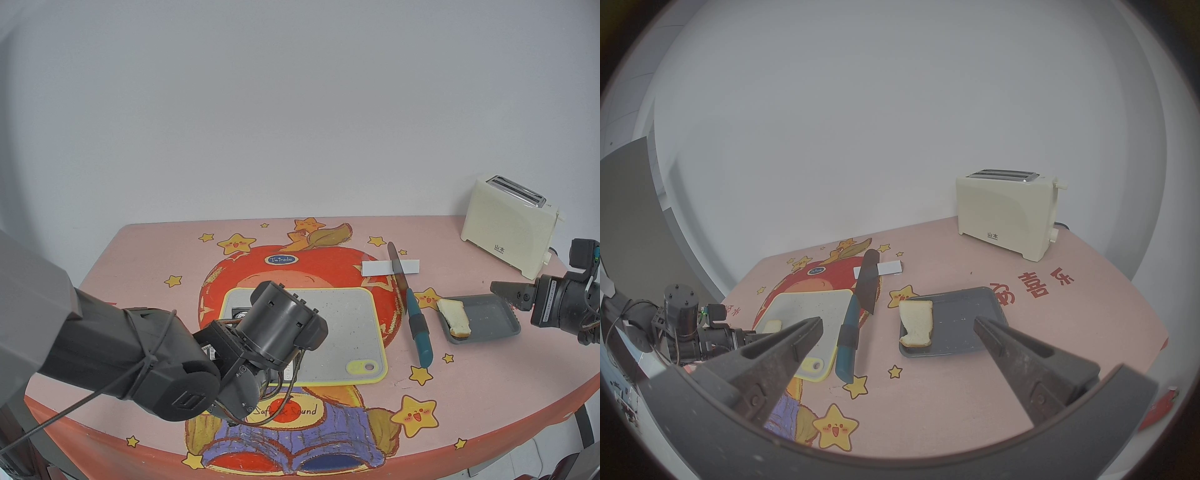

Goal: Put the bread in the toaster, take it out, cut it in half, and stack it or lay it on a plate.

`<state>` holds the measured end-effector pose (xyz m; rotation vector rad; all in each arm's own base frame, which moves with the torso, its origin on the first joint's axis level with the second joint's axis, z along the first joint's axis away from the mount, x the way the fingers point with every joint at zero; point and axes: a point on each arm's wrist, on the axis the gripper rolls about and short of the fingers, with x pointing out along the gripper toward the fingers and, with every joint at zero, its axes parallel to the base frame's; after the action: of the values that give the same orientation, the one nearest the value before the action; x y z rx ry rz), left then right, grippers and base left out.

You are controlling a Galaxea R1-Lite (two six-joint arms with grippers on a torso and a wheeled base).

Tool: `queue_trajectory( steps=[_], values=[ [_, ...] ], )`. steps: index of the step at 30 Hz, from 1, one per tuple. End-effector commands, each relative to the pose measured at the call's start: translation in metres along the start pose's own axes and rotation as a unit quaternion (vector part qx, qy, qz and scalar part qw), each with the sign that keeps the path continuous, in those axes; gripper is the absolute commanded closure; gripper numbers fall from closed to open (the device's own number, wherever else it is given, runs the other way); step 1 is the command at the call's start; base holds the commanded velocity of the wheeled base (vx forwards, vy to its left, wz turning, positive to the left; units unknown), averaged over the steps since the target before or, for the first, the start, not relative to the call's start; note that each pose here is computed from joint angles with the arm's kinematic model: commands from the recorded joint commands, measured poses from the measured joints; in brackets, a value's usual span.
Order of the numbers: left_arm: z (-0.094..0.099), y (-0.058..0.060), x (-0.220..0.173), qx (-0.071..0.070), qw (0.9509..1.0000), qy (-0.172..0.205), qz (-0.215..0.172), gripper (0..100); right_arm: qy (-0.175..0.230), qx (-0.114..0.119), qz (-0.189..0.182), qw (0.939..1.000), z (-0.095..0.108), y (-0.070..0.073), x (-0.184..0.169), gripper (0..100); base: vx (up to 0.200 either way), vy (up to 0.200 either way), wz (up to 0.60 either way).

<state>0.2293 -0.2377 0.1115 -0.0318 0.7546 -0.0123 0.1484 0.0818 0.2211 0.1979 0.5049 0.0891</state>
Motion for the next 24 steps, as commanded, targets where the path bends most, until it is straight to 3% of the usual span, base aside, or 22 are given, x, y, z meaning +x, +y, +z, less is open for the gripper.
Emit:
queue_trajectory(
  steps=[1,16,20,24],
  values=[
    [-0.0008,0.0004,0.0005,0.001,1.0,0.003,0.001,100,0.0,0.0,0.0,1.0,0.0001,0.0,-0.0001,0,0.0,0.0,0.0],
    [-0.0007,0.0009,-0.0004,0.003,0.9999,-0.006,0.009,100,0.0,0.0,0.0,1.0,-0.0001,0.0001,0.0003,0,0.0,0.0,0.0],
    [0.0008,0.0009,-0.0015,0.015,0.9997,-0.012,0.013,100,0.0,0.0,0.0,1.0,0.0001,0.0,-0.0001,0,0.0,0.0,0.0],
    [0.0004,0.0004,-0.0013,0.019,0.9997,-0.012,0.013,100,-0.001,0.0,0.0,1.0,0.0004,0.0002,-0.0002,0,0.0,0.0,0.0]
  ],
)
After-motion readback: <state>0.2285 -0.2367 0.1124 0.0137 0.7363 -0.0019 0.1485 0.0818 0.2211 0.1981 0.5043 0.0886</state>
